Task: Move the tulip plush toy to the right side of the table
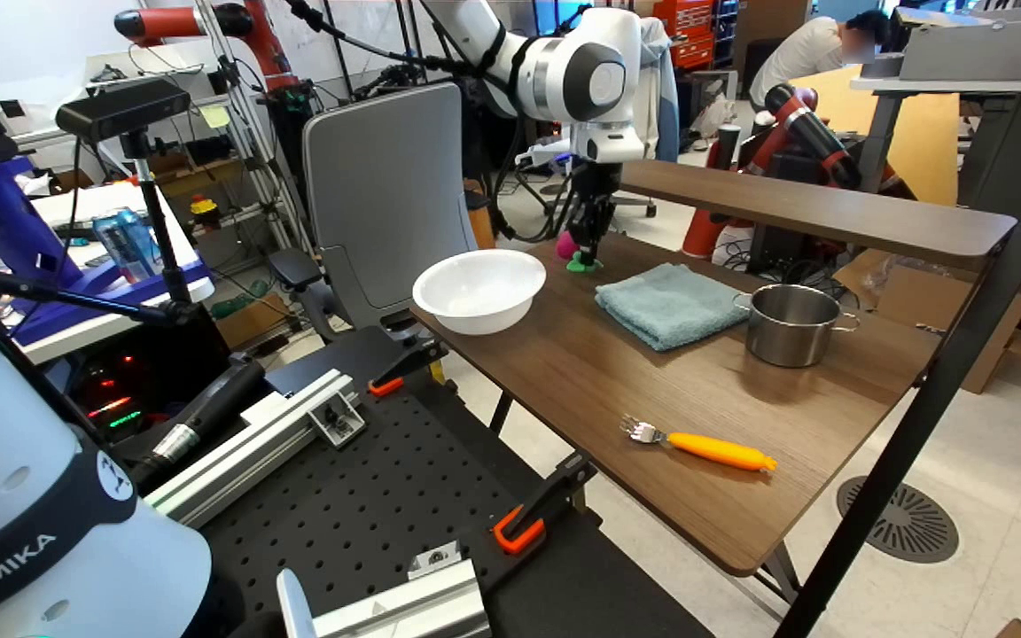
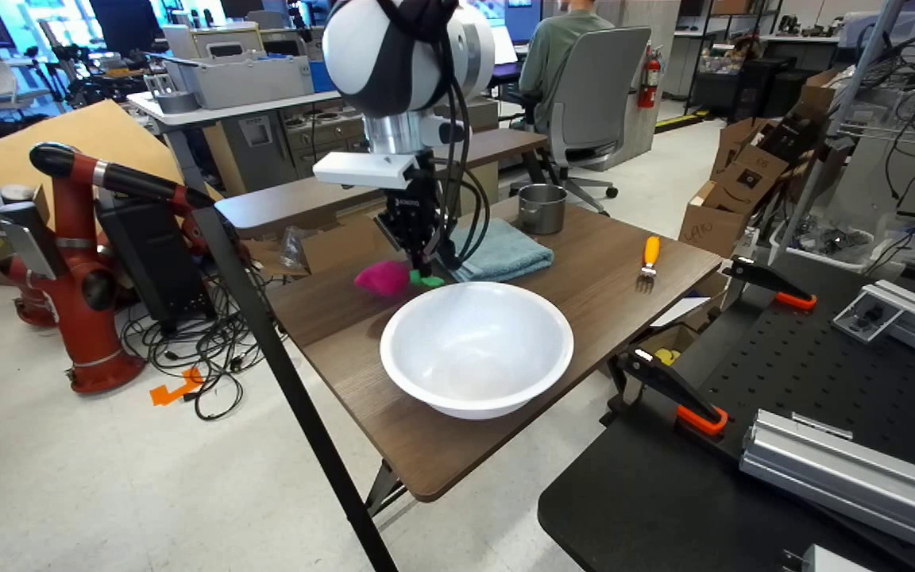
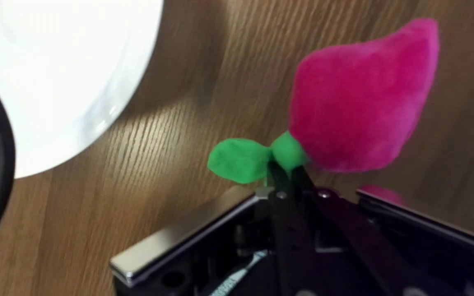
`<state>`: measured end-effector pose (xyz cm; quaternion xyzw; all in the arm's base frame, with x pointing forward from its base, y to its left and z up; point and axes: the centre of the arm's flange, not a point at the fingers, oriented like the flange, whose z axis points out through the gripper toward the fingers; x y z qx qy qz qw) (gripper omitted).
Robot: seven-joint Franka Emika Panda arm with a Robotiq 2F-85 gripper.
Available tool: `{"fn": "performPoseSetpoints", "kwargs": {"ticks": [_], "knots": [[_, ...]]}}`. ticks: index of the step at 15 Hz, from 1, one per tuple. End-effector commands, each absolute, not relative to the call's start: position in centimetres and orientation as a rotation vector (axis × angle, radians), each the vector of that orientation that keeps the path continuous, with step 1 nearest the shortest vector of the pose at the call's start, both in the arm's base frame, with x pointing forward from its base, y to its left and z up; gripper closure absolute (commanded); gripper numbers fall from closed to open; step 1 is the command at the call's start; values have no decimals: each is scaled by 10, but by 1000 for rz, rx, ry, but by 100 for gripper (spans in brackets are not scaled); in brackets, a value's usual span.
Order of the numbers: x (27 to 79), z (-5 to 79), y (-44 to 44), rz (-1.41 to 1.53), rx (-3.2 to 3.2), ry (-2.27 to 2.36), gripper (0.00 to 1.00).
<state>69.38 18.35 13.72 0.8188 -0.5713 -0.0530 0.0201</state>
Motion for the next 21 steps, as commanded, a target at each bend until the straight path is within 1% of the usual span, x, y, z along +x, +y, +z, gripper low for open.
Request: {"fn": "performPoseSetpoints", "kwargs": {"ticks": [1, 6, 11, 16, 21], "knots": [[690, 173, 190, -137, 2587, -1734, 99], [663, 236, 181, -79, 2672, -1701, 99], [611, 267, 149, -64, 2683, -1632, 99], [556, 255, 104, -79, 2639, -1609, 99], [515, 216, 48, -86, 2610, -1648, 99]]}}
